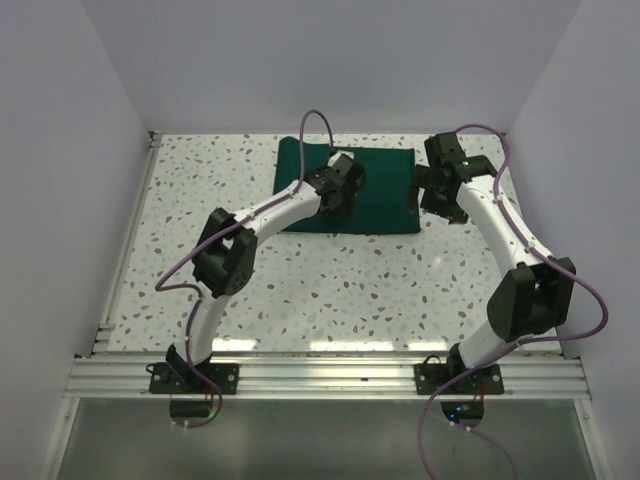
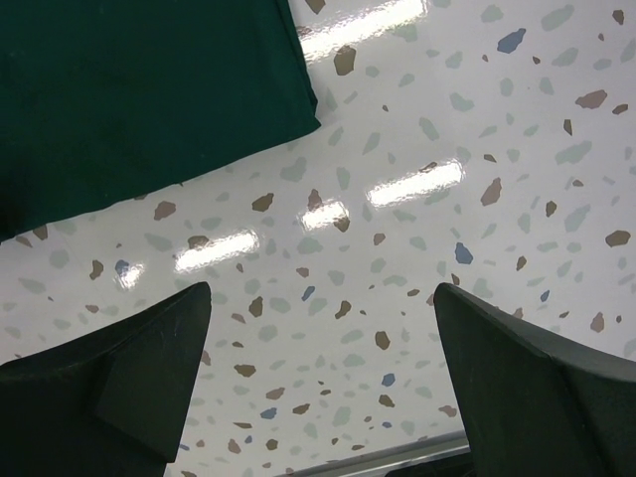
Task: Open and lay out the surgical kit
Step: Open the surgical kit at the center of the board.
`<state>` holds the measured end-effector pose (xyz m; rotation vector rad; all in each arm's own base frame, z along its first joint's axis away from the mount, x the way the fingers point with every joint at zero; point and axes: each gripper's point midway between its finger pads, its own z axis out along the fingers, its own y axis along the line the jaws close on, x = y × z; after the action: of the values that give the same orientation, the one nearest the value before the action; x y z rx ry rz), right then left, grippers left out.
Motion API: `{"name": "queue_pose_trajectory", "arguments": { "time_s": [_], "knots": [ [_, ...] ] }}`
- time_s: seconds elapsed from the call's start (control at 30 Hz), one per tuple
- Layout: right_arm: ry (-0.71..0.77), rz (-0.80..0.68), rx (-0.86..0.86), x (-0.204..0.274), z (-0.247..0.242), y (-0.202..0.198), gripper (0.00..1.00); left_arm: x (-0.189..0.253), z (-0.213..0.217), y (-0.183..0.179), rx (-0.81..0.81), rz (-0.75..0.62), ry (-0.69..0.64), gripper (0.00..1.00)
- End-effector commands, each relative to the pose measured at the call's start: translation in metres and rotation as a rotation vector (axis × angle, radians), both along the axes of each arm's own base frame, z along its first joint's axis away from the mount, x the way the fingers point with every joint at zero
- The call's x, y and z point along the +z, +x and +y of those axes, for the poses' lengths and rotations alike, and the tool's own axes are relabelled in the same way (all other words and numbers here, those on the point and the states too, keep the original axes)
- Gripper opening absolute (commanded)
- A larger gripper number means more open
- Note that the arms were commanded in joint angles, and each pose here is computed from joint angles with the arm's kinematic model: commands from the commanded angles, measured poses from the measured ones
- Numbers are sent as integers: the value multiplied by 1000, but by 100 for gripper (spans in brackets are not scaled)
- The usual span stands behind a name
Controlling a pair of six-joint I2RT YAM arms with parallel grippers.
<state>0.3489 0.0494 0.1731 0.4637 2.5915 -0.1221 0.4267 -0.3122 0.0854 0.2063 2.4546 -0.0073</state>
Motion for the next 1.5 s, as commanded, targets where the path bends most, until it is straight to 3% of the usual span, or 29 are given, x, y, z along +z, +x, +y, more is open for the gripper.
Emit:
{"name": "queue_pose_trajectory", "arguments": {
  "time_s": [0.0,0.17,0.27,0.37,0.4,0.5,0.53,0.7,0.83,0.97,1.13,1.2,1.23,1.27,1.3,1.33,1.47],
  "knots": [
    [4,-21,34,8,3,1,98,-12,0,0,11,14,38,75],
    [-3,-13,44,7,3,5,98,-31,3,-4,19,53,62,73],
    [-1,-3,48,3,4,5,98,-40,4,-6,17,72,75,63],
    [-4,9,48,-2,4,5,98,-44,5,-7,19,80,84,44],
    [-4,9,48,-2,4,6,98,-42,6,-7,21,78,88,30],
    [-9,13,46,-4,3,6,99,-18,8,1,54,37,88,3],
    [-11,12,45,-5,3,7,98,-10,8,3,62,25,85,0],
    [-23,9,42,-5,3,17,99,69,16,20,102,-86,9,0],
    [-18,-25,43,7,7,36,98,118,58,30,195,-147,-62,0],
    [-1,-36,49,10,13,54,99,140,145,38,368,-185,-67,0],
    [34,-25,68,5,26,72,98,102,276,5,621,-117,-37,0],
    [43,-28,71,4,28,78,99,76,308,-18,691,-74,15,16],
    [45,-38,80,7,30,82,98,68,328,-24,736,-60,34,33],
    [43,-27,81,1,31,86,99,60,334,-28,735,-45,44,75],
    [43,-27,88,0,32,89,98,44,338,-38,733,3,60,92],
    [41,-41,98,4,33,95,99,36,339,-41,720,32,59,99],
    [60,-39,149,-7,45,117,99,32,335,-52,715,66,41,99]
  ]
}}
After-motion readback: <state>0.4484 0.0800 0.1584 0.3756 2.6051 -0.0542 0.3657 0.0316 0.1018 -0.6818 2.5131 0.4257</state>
